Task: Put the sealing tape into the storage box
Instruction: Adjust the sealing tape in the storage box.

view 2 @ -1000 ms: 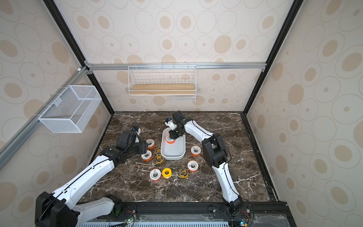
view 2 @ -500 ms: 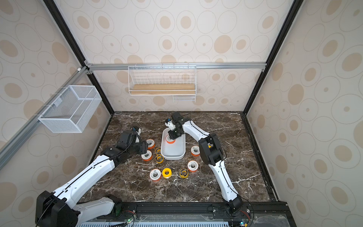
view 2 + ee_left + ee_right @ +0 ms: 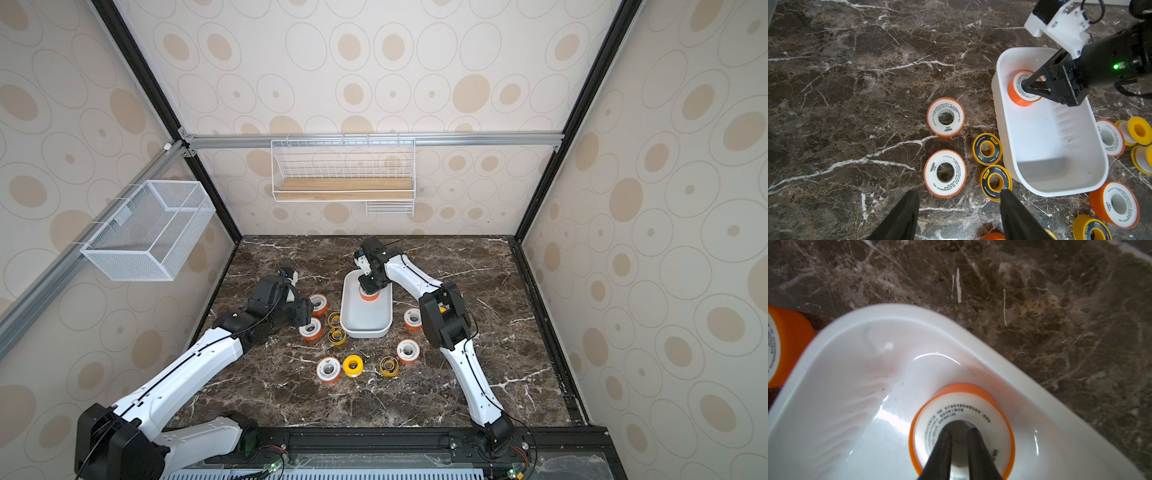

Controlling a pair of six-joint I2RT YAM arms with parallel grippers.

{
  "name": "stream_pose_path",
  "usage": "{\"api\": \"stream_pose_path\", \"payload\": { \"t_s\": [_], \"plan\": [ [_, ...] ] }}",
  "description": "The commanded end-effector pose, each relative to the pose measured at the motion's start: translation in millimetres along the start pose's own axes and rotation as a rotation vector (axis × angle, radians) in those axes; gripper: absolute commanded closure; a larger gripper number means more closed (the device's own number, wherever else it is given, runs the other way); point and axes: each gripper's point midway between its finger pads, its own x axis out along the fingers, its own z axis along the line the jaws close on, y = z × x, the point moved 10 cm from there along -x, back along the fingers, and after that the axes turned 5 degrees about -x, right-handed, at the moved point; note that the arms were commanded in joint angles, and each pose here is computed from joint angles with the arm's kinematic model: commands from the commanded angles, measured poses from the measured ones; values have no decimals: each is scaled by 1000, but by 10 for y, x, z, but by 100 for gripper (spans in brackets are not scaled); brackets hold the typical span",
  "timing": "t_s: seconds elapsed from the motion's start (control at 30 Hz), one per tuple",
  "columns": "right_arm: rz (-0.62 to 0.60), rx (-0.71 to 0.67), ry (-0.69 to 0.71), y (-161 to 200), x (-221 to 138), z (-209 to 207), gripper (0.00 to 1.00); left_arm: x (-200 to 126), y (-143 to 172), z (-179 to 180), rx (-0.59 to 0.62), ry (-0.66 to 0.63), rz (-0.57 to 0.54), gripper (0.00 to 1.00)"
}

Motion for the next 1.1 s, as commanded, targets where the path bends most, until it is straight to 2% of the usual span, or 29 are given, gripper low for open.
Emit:
{"api": "stream_pose_path", "payload": {
  "t_s": [0.0, 0.33, 0.5, 0.73, 1.07],
  "plan": [
    [92, 45, 86, 158, -1, -116, 79, 5, 4, 17, 16, -17, 4, 34],
    [102, 75, 115, 219, -48, -197, 78, 1, -2, 18, 15, -19, 2, 34],
    [78, 68, 79, 184, -120, -168, 76, 4, 1, 18, 16, -21, 3, 34],
    [-62, 55, -17, 83, -492, -99, 63, -7, 3, 26, 9, -28, -2, 32],
    [-320, 72, -144, 274, -1293, -120, 57, 8, 142, 182, -65, -137, -14, 29]
  ]
}}
